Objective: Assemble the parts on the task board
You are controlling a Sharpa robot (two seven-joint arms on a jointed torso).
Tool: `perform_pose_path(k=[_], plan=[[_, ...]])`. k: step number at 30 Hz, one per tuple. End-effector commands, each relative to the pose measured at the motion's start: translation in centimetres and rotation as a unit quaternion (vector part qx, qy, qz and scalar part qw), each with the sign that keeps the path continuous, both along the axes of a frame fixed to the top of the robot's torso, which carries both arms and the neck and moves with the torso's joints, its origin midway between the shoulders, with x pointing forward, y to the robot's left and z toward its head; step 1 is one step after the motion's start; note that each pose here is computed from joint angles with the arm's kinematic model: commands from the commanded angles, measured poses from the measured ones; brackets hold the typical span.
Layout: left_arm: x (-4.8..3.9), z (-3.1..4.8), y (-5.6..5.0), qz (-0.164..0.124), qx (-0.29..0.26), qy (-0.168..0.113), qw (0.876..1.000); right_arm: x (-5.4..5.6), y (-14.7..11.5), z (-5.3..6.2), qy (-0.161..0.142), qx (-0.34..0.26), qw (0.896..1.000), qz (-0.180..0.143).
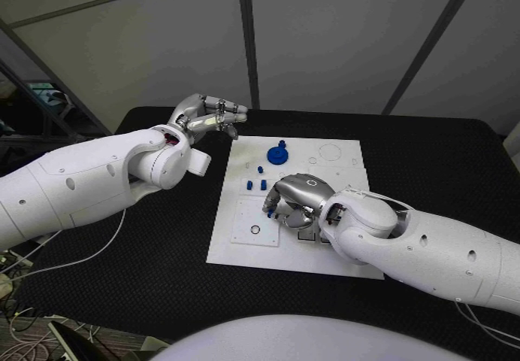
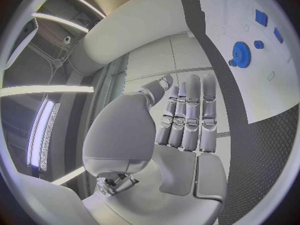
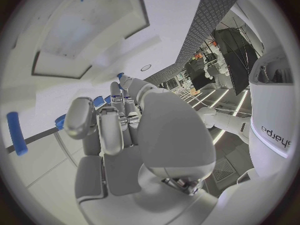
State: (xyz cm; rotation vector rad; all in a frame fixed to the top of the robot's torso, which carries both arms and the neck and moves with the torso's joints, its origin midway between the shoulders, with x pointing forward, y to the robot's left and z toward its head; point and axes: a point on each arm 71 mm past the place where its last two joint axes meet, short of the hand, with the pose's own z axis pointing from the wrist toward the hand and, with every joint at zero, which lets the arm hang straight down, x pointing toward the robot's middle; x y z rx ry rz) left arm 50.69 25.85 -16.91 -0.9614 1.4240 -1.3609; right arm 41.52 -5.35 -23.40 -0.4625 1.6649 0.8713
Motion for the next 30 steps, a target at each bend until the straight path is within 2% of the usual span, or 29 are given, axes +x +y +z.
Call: perform_pose_path(k=[1, 8, 15, 23, 30], plan=[[-0.01, 0.18, -0.1, -0.007, -0.005, -0.004, 1.000, -0.1, 0.2, -0.2, 0.000, -0.019, 1.000, 0.008], [0.00, 0.16, -0.1, -0.007, -0.004, -0.003, 1.000, -0.3, 0.3, -0.5, 0.004, -0.032, 0.999, 0.014], [0.00, 0.15, -0.1, -0.007, -0.004, -0.002, 1.000, -0.2, 0.0, -0.3, -0.009, -0.017, 1.000, 0.004], [0.02, 0.13, 0.0, -0.007, -0.004, -0.002, 1.000, -0.4, -0.5, 0.3, -0.030, 0.010, 1.000, -0.003], [0.08, 0.09, 0.2, -0.004, -0.003, -0.002, 1.000, -1.1, -1.9, 1.2, -0.041, 0.038, 0.998, -0.006]])
